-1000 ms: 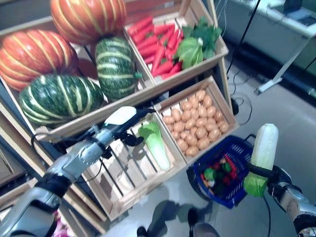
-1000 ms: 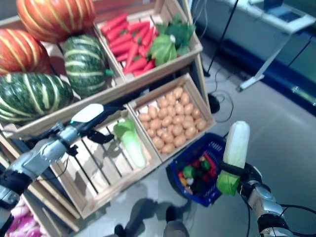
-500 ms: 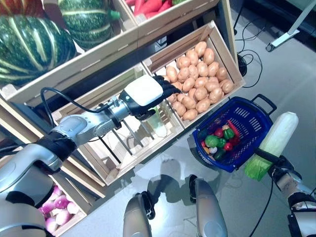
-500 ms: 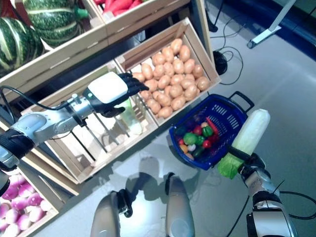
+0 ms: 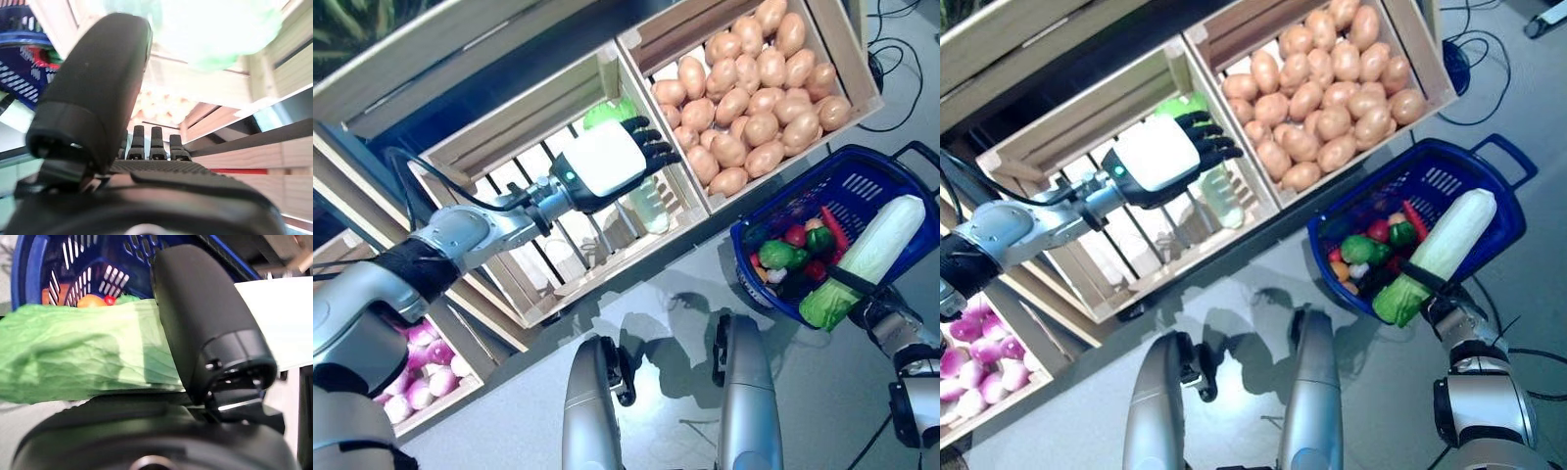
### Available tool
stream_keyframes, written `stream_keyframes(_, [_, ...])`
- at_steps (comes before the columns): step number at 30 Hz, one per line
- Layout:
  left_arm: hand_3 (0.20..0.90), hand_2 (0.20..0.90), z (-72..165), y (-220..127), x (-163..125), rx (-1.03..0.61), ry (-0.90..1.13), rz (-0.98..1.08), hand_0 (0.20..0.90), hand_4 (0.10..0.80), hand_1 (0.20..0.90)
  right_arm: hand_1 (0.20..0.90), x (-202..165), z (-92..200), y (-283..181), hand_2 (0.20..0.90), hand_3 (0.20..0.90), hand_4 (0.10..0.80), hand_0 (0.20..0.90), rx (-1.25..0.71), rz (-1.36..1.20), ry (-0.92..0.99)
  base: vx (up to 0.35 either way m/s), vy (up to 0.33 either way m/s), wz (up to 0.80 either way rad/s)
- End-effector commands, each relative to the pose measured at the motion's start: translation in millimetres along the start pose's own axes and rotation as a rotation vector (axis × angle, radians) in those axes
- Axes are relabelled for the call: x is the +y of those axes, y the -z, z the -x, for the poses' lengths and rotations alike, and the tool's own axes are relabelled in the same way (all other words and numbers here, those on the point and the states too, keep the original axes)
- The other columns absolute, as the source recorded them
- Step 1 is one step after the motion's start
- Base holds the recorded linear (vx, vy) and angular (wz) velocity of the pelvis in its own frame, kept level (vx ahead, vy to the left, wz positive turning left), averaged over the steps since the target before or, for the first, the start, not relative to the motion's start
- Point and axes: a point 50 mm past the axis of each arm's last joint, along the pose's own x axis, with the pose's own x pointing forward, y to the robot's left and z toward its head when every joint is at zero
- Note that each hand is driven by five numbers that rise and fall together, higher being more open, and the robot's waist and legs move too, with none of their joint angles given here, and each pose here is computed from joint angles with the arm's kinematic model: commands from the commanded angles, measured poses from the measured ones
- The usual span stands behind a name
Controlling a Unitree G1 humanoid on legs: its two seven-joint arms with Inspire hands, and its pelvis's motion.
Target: Put vegetables into the basket
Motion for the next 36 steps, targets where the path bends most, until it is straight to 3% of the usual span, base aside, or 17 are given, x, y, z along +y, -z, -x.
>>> stream_keyframes(1, [0.9,0.9,-10,38,68,0.074,-0.228,-0.137,0.9,0.8,0.9,0.9,-7,5,-35,0.9,0.9,0.8,0.9,-0.109,-0.033,-0.02,-0.028,-0.059,0.09])
stream_keyframes(11, [0.9,0.9,-18,29,59,-0.024,-0.107,-0.172,0.9,0.8,0.9,0.9,-2,2,-21,0.9,0.9,0.8,0.9,-0.002,-0.189,0.082,0.006,-0.032,0.07])
stream_keyframes(20, [0.9,0.9,-18,32,52,-0.006,-0.048,-0.177,0.9,0.8,0.9,0.9,-5,2,-15,0.9,0.9,0.8,0.9,-0.015,-0.262,0.104,0.009,-0.002,0.0])
stream_keyframes(36, [0.9,0.9,-21,44,52,0.003,-0.008,-0.273,0.9,0.8,0.9,0.9,-12,2,-3,0.9,0.9,0.8,0.9,-0.038,-0.273,0.023,-0.001,0.0,-0.05])
